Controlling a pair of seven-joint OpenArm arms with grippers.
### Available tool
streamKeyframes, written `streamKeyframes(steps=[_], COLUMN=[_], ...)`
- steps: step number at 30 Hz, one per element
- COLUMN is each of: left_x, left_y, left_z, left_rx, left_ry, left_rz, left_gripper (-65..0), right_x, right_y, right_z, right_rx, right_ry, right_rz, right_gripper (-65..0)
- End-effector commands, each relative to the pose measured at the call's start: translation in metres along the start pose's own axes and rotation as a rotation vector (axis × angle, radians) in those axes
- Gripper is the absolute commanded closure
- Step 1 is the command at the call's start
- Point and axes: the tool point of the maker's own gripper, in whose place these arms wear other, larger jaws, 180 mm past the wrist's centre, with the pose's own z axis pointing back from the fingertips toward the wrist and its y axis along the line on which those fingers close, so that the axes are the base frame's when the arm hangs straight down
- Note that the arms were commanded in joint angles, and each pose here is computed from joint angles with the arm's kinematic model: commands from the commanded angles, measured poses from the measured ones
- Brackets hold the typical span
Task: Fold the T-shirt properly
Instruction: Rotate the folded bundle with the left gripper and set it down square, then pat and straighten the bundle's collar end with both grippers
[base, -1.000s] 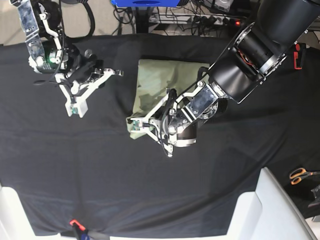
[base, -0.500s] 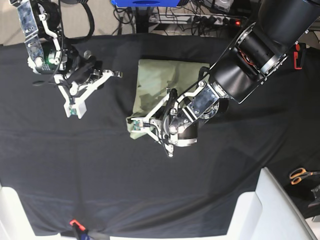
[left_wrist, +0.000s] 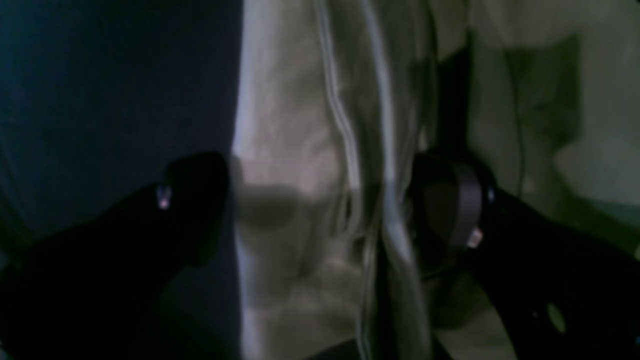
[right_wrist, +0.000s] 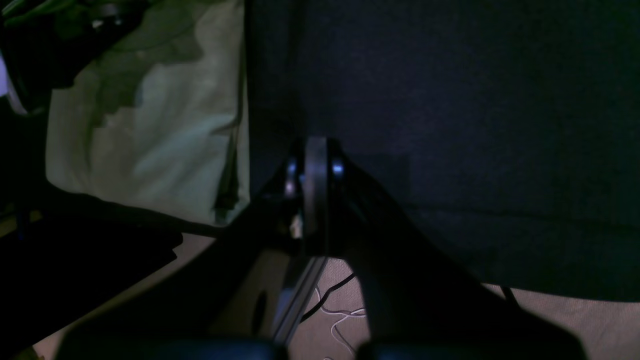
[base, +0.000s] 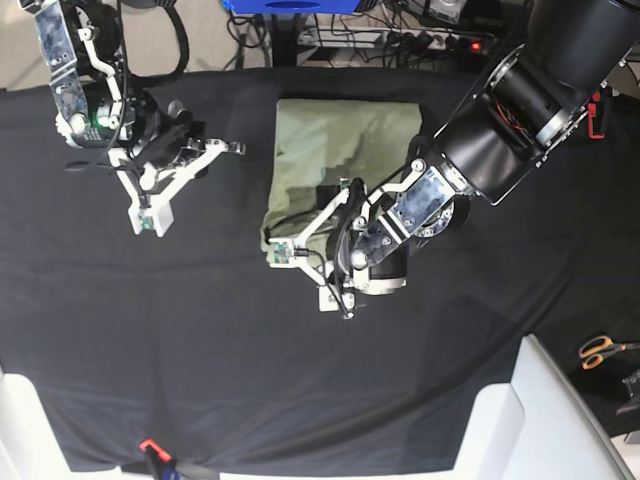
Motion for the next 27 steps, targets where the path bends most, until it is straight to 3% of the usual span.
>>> streamKeyframes(steps=[1, 14, 19, 21, 25, 27], left_x=[0.008, 0.007, 0.01, 0.002, -0.019, -0.031], left_y=[0.025, 0.044, 0.075, 0.082, 0.059, 0.033], left_z=[0.014, 0.038, 0.085, 0.106, 0.134, 0.131], left_rx=[0.056, 0.124, 0.267, 0.332, 0.394, 0.368], left_ry=[-0.025, -0.029, -0.046, -0.043, -0.082, -0.086], left_rz=[-0.012, -0.062, -0.015, 0.05, 0.206, 0.279], left_gripper=[-57.1, -56.6, -55.8, -47.9, 0.0, 0.0], right_x=[0.008, 0.007, 0.002, 0.0, -0.022, -0.031], right_y=[0.003, 0.003, 0.003, 0.004, 0.032, 0.052], right_z=[0.003, 0.003, 0.002, 0.003, 0.0, -0.001], right_rx=[0.01, 0.01, 0.012, 0.015, 0.074, 0.12], right_ry=[-0.026, -0.023, -0.013, -0.01, 0.048, 0.073], right_rz=[0.007, 0.007, 0.009, 0.01, 0.133, 0.219], right_gripper=[0.0, 0.0, 0.0, 0.0, 0.0, 0.0])
